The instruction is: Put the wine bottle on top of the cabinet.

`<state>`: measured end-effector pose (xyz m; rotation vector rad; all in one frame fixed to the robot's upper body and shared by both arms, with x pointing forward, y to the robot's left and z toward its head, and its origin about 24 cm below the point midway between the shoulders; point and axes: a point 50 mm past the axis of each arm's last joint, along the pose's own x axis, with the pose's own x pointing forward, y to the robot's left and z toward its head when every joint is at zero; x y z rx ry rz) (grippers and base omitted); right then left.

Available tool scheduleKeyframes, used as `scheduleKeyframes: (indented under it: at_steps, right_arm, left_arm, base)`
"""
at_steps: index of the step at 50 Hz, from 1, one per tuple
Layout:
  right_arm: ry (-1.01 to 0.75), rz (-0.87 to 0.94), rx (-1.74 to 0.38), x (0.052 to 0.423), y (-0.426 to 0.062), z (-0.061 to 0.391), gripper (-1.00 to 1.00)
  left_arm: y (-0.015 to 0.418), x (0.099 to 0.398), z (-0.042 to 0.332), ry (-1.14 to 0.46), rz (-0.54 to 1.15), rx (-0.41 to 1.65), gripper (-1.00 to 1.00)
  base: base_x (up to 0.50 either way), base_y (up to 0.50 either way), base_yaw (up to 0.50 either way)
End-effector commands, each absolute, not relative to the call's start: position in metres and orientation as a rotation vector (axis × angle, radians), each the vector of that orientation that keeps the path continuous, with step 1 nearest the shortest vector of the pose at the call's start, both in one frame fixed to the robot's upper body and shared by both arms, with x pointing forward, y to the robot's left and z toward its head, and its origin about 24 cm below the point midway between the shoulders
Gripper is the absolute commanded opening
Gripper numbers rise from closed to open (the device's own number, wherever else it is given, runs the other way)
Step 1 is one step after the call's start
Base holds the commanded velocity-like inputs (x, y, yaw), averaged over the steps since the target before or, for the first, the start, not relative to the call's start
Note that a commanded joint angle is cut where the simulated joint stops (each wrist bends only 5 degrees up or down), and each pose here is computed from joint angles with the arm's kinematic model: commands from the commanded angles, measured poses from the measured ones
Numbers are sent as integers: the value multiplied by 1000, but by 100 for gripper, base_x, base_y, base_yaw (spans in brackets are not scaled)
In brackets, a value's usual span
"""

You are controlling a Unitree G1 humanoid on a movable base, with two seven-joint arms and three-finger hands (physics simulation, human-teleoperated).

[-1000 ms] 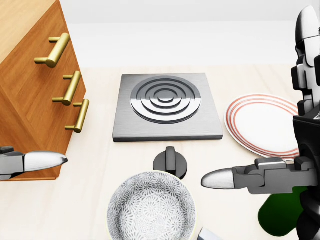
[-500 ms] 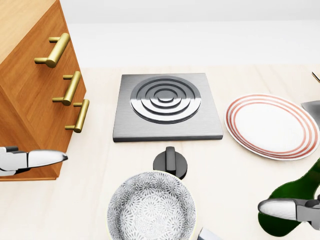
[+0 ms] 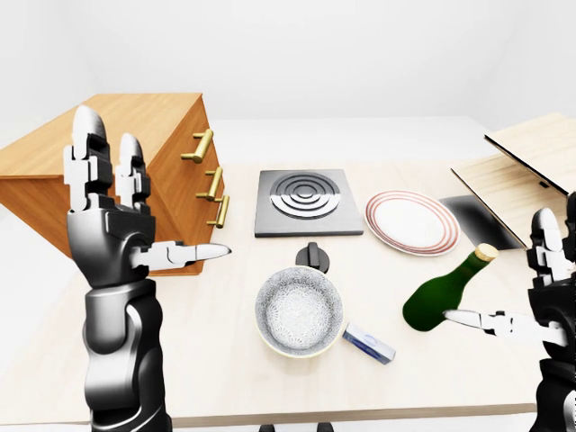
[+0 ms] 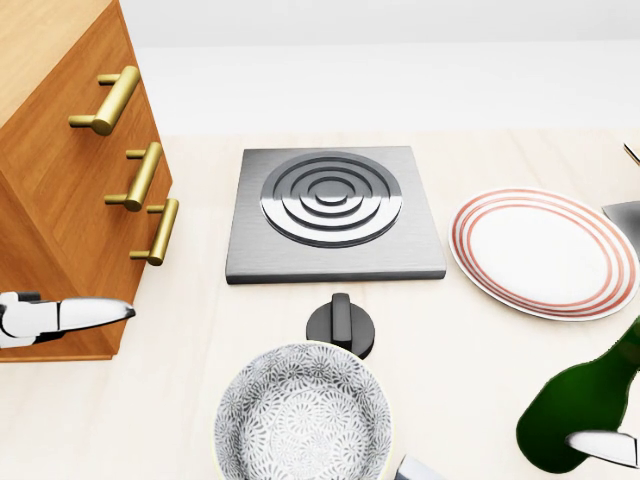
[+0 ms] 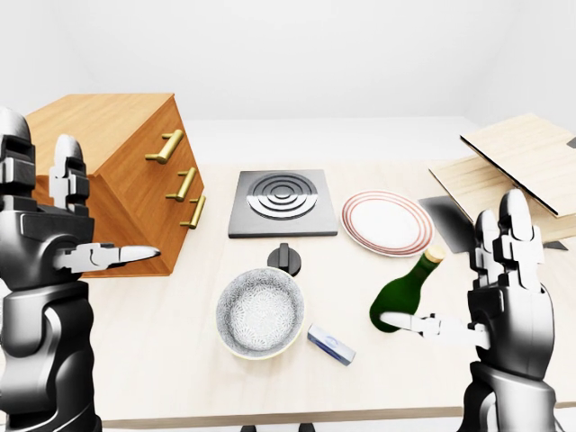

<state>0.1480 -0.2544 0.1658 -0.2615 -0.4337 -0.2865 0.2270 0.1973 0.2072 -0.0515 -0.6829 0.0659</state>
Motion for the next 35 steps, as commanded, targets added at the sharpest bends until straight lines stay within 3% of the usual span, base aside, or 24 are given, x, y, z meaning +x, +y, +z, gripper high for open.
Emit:
scheduleKeyframes:
  at_steps: [1,35]
  right_arm:
    - [-328,-325,-199,149,-270,141,100]
    - [-141,-354,-65,164,-288,92,100]
  left_arm:
    - [197,229,203,-661,66,-51,100]
    - [198,238,184,-567,68,-44,100]
  base:
    - [0,0,0]
    - [0,0,0]
